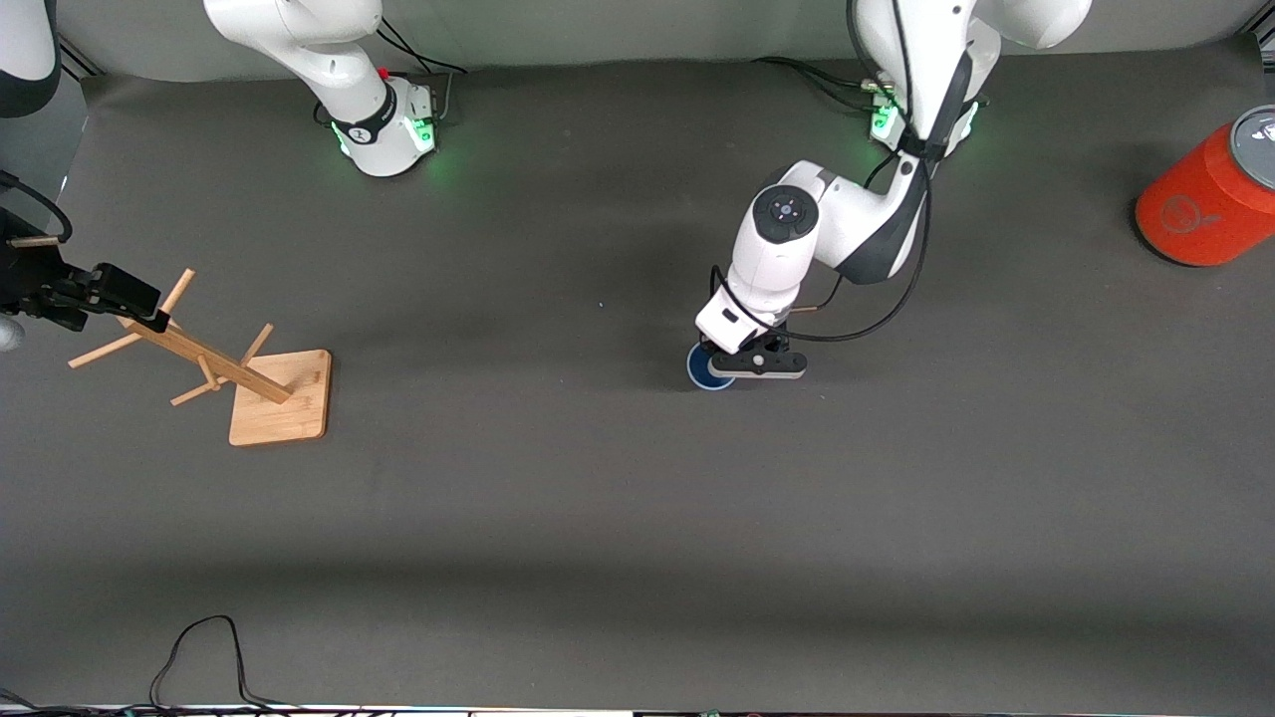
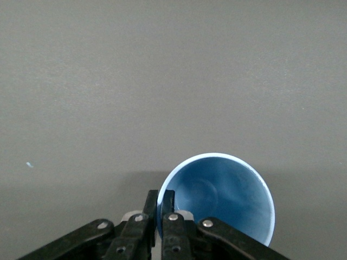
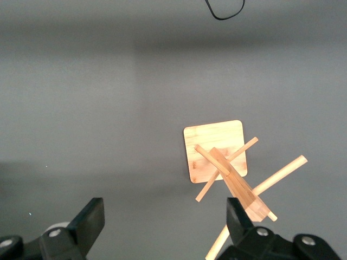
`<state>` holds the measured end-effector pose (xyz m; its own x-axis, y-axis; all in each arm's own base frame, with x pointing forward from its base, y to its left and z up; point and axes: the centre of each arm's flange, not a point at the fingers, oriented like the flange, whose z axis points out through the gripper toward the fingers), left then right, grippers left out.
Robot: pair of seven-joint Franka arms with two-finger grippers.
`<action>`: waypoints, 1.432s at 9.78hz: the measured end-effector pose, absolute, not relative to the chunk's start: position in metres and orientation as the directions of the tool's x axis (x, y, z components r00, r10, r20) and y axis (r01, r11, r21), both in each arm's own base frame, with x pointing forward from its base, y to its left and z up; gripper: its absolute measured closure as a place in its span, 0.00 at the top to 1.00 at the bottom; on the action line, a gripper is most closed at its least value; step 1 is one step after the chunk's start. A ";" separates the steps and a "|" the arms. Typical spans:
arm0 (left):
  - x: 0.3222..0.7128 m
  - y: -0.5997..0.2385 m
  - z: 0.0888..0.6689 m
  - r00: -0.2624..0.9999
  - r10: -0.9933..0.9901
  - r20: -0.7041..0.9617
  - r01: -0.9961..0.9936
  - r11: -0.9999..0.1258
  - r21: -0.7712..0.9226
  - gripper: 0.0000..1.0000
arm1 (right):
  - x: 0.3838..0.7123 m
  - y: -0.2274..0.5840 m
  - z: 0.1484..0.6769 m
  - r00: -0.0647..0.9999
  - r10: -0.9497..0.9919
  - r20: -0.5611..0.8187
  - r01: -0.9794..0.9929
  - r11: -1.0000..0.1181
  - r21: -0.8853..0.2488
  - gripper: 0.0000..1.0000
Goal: Rotate and upright cup with both arms
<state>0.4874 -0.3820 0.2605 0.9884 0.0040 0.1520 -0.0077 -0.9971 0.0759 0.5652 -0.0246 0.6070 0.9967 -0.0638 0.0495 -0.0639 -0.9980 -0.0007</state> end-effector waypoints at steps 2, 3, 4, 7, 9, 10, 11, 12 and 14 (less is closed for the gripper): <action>0.488 -0.383 0.258 0.987 0.005 0.160 -0.008 -0.997 0.080 0.07 | 0.565 -0.025 0.607 0.997 -0.064 0.049 -0.064 -0.998 -0.001 1.00; 0.488 -0.383 0.258 0.987 0.006 0.160 -0.007 -0.997 0.080 0.07 | 0.565 -0.025 0.607 0.997 -0.064 0.049 -0.064 -0.998 -0.001 1.00; 0.488 -0.382 0.257 0.987 0.009 0.159 -0.004 -0.997 0.078 0.21 | 0.565 -0.025 0.607 0.997 -0.064 0.049 -0.064 -0.998 -0.001 1.00; 0.496 -0.377 0.271 0.986 0.030 0.162 0.017 -0.997 0.081 0.65 | 0.565 -0.025 0.607 0.997 -0.064 0.049 -0.064 -0.998 -0.001 1.00; 0.511 -0.361 0.313 0.988 0.067 0.139 0.057 -0.996 0.072 0.96 | 0.565 -0.025 0.607 0.997 -0.064 0.049 -0.064 -0.998 -0.001 1.00; 0.521 -0.349 0.345 0.989 0.086 0.117 0.079 -0.995 0.062 1.00 | 0.565 -0.025 0.607 0.997 -0.064 0.049 -0.064 -0.998 -0.001 1.00; 0.531 -0.335 0.382 0.992 0.092 0.088 0.089 -0.995 0.045 1.00 | 0.565 -0.025 0.607 0.997 -0.064 0.050 -0.064 -0.998 -0.001 1.00; 0.544 -0.316 0.420 0.994 0.084 0.064 0.083 -0.996 0.025 1.00 | 0.565 -0.024 0.607 0.997 -0.064 0.050 -0.064 -0.998 -0.001 1.00; 0.572 -0.261 0.486 0.996 0.072 0.055 0.071 -0.997 0.010 1.00 | 0.565 -0.024 0.607 0.997 -0.063 0.049 -0.063 -0.998 -0.001 1.00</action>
<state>0.5717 -0.2612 0.4862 0.9959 0.0719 0.0547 0.0715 -0.9974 0.0103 0.5653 -0.0242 0.6070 0.9968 -0.0632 0.0495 -0.0633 -0.9980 -0.0007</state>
